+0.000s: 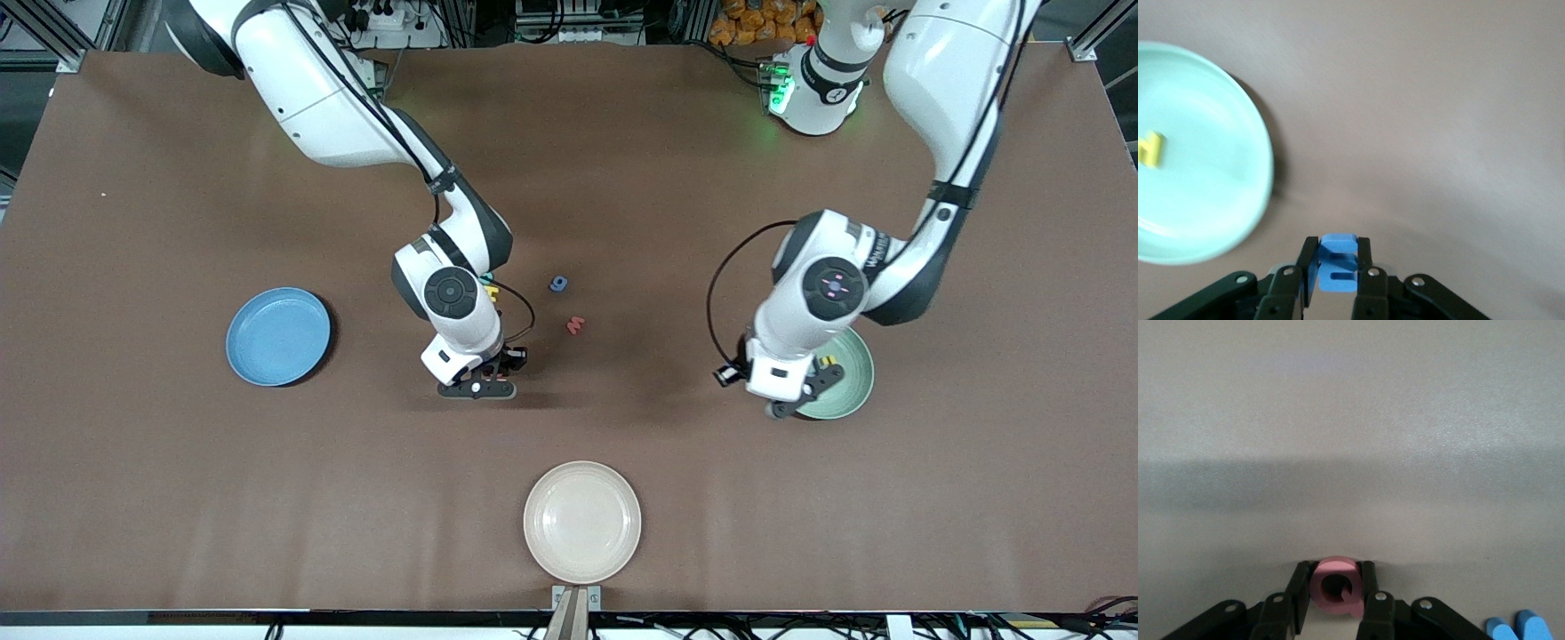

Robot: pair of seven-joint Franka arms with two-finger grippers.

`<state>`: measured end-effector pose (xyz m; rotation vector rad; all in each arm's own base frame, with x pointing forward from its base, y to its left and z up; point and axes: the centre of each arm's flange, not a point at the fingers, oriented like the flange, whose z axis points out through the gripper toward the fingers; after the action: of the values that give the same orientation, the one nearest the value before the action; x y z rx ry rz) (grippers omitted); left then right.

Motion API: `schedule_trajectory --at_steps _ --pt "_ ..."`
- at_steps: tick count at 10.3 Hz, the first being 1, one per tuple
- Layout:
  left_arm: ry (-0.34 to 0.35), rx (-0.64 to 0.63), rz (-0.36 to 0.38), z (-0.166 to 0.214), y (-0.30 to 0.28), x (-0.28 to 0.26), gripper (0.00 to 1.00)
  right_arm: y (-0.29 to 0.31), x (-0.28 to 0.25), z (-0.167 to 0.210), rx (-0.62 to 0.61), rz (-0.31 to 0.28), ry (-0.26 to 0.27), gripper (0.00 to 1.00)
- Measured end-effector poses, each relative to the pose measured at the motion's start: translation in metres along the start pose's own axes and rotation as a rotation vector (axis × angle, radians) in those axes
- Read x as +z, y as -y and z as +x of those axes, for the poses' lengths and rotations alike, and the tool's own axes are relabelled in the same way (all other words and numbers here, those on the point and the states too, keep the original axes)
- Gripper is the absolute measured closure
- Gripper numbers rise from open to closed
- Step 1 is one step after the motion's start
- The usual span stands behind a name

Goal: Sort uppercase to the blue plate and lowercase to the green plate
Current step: 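Carry the blue E to the green plate and release it with the left gripper, then place the Q on the blue plate while the left gripper returns to the letters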

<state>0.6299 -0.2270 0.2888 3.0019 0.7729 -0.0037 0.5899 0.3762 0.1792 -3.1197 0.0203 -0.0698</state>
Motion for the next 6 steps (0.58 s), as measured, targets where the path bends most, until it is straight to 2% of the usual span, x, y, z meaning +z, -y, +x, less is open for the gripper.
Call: schedule_trajectory --at_steps 4,6 --pt "0.096 -0.026 0.093 0.038 0.063 0.038 0.73 -0.015 -0.01 0.014 0.009 0.0 -0.017 0.64" --pt "0.125 -0.035 0.107 0.052 0.087 0.054 0.73 -0.063 -0.039 0.039 -0.042 -0.04 0.01 0.64"
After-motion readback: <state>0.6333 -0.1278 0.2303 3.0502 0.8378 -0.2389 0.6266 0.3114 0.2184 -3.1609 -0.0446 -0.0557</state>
